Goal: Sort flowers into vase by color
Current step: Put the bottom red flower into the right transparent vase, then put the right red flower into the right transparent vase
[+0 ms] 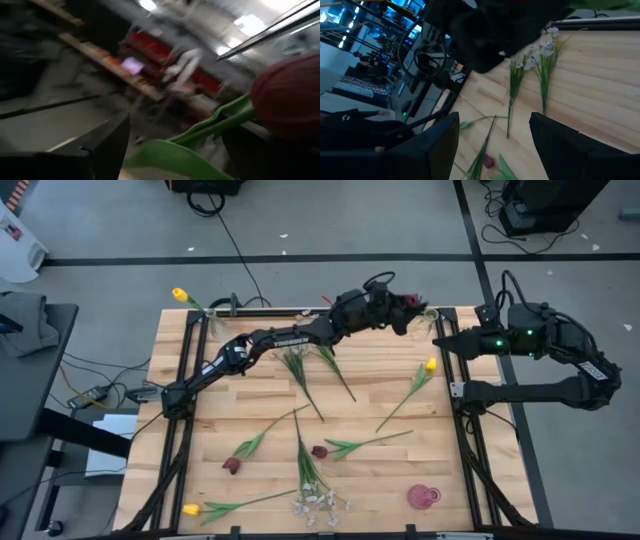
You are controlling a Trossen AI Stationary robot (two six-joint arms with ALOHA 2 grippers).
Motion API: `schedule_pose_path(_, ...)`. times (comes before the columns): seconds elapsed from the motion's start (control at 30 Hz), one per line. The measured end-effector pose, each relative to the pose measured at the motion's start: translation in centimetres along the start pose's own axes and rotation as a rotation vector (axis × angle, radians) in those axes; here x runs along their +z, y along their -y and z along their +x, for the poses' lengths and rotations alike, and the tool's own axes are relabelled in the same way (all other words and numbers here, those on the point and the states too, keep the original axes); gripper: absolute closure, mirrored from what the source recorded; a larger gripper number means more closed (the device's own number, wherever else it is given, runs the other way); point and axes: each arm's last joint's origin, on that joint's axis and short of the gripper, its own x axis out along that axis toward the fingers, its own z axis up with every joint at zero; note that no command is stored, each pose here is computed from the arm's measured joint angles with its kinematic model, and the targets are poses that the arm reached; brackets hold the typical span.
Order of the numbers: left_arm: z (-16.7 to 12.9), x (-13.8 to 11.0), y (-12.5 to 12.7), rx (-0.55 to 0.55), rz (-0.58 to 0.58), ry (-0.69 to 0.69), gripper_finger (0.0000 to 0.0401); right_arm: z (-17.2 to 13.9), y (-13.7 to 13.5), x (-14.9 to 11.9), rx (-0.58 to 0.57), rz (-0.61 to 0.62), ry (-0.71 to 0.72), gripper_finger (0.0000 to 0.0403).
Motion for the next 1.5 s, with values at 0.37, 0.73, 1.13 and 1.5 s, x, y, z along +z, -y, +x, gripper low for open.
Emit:
schedule_pose_path(0.37,-0.1,1.3,-2.5,0.136,-0.293,0.098,0.0078,0.0,-0.3,0.2,0.036,-0.012,0.016,0.0149)
schedule_pose_path(0.73,-0.1,0.6,-2.0,0.112,-0.273,0.029,0.0080,0.0,-0.6,0.4,0.068,-0.049,0.041,0.0149)
schedule_pose_path(1.13,-1.7,3.0,4.1,-0.538,-0.276,-0.492,0.0106,-0.1,-0.6,0.1,0.103,-0.224,-0.030,0.0149)
schedule_pose_path(1.5,-11.0,7.2,8.3,-0.046,0.114,-1.051,0.0187,-0.2,-0.1,-0.3,0.080,-0.338,-0.075,0.0149)
